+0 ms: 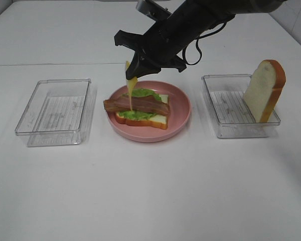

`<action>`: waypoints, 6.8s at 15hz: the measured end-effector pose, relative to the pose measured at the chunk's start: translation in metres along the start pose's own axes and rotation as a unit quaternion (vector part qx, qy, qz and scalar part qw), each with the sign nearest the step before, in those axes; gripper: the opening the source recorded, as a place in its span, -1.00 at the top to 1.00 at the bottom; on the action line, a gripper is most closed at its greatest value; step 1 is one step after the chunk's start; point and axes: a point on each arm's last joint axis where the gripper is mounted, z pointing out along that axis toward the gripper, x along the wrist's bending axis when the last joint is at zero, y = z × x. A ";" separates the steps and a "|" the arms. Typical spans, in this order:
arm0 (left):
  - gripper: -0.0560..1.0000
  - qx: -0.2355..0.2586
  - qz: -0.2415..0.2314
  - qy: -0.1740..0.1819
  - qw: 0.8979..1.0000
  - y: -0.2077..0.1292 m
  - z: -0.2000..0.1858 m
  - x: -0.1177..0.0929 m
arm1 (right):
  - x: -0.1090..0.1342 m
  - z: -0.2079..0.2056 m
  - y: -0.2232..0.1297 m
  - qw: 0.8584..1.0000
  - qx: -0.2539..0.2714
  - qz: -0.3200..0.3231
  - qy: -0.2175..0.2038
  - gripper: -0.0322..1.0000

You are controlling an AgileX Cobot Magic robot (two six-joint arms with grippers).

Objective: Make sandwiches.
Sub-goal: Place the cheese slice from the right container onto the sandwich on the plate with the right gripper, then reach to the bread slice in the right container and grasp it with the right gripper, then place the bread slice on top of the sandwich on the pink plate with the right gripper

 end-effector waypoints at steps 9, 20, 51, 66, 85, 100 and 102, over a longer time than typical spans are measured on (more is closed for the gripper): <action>-0.54 0.000 0.000 0.000 1.000 0.000 0.000 0.000 | -0.030 -0.003 0.002 0.994 0.001 0.014 -0.107 0.64; -0.54 0.000 0.000 0.000 1.000 0.000 0.000 0.000 | -0.033 -0.004 0.000 0.992 0.014 0.004 -0.127 -0.47; -0.54 0.000 0.000 0.000 1.000 0.000 0.000 0.000 | -0.022 -0.079 0.019 0.997 -0.047 0.021 -0.049 -0.13; -0.54 0.000 0.000 0.000 1.000 0.000 0.000 0.000 | -0.109 -0.185 0.001 0.926 0.019 0.078 -0.369 -0.42; -0.54 0.000 0.000 0.000 1.000 0.000 0.000 0.000 | -0.086 -0.187 0.005 0.961 -0.021 0.088 -0.260 0.59; -0.54 0.000 0.000 0.000 1.000 0.000 0.000 0.000 | -0.043 -0.030 -0.021 0.960 -0.106 0.224 0.130 0.59; -0.54 0.000 0.000 0.000 1.000 0.000 0.000 0.000 | -0.056 -0.011 -0.025 0.956 -0.096 0.250 0.123 0.59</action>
